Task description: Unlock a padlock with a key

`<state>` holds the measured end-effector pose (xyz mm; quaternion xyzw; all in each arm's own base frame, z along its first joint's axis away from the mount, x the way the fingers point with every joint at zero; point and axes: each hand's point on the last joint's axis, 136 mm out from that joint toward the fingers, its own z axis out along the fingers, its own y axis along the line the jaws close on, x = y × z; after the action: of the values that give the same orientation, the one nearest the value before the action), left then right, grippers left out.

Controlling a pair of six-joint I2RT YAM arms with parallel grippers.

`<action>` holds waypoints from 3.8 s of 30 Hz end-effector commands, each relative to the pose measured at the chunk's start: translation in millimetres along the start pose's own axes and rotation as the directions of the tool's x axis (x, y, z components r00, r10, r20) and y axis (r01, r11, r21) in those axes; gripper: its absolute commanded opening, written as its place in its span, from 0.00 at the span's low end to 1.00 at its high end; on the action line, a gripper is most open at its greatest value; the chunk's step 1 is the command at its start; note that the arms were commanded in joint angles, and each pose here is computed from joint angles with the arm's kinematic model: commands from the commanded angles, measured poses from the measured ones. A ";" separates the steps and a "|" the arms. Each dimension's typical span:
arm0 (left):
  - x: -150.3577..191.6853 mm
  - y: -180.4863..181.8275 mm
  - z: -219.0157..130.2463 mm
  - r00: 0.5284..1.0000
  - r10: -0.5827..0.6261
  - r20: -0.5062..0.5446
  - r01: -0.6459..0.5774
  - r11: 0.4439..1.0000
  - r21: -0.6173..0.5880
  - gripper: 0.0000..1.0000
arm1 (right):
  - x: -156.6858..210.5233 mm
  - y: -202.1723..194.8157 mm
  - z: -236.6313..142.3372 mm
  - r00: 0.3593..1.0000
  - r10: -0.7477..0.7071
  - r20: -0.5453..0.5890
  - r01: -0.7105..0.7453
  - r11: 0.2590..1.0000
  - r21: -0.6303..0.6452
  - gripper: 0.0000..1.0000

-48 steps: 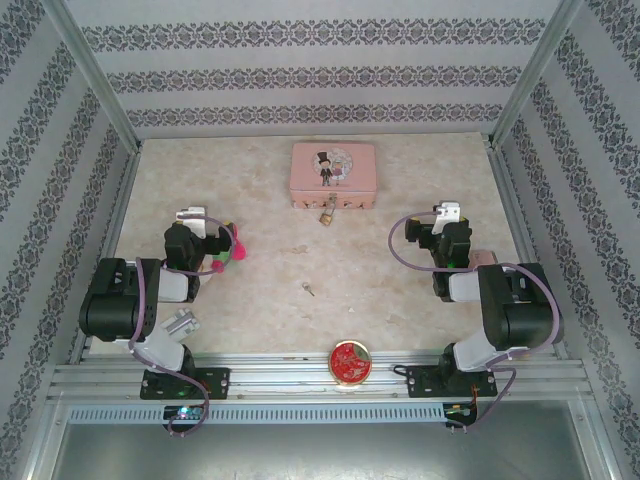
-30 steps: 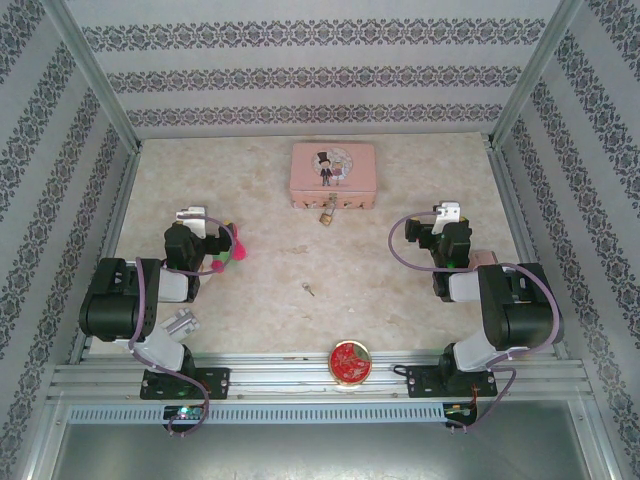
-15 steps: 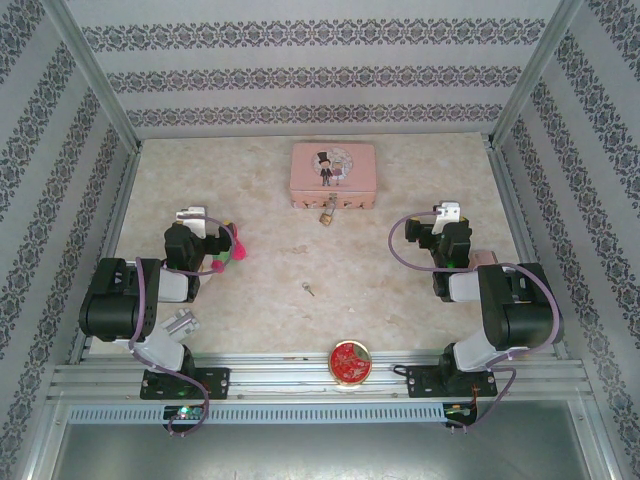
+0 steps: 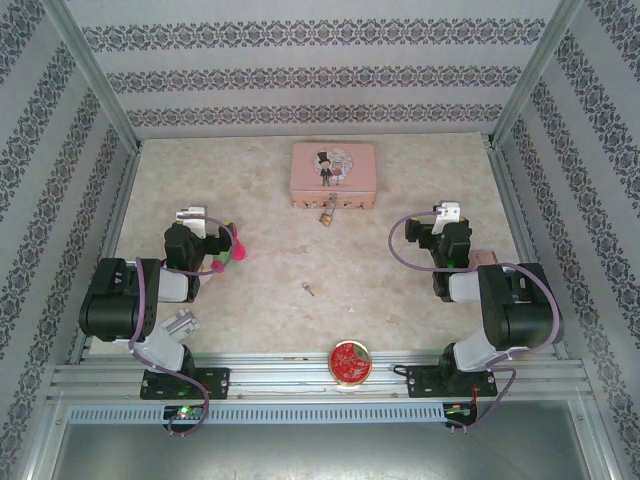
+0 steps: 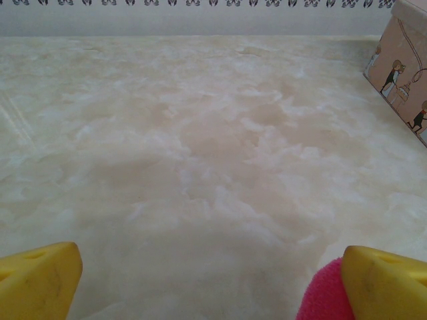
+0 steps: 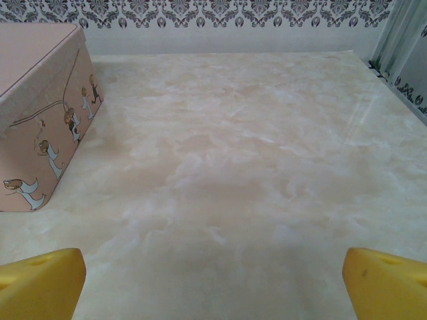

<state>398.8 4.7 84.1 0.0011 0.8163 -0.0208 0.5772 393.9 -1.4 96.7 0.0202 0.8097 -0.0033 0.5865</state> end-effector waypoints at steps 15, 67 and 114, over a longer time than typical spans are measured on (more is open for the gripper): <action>-58.6 12.7 -34.3 0.996 -0.018 0.083 0.027 0.994 -0.102 0.99 | -35.6 -7.8 -25.0 0.997 0.021 0.068 -0.025 0.998 0.056 0.98; 57.7 -174.6 -78.3 0.884 -0.115 -0.453 0.256 0.930 0.264 0.79 | -10.1 218.8 -31.9 0.869 0.104 -0.483 -0.168 0.981 -0.092 0.59; 69.2 -115.7 -32.0 0.880 -0.168 -0.443 0.232 0.968 0.092 0.80 | 46.9 272.2 78.9 0.825 0.116 -0.552 -0.169 0.985 -0.046 0.14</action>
<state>326.7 -135.4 29.7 -0.0191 0.9221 -0.1750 0.3446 467.7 269.3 32.4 0.0648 0.9380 0.0876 0.3290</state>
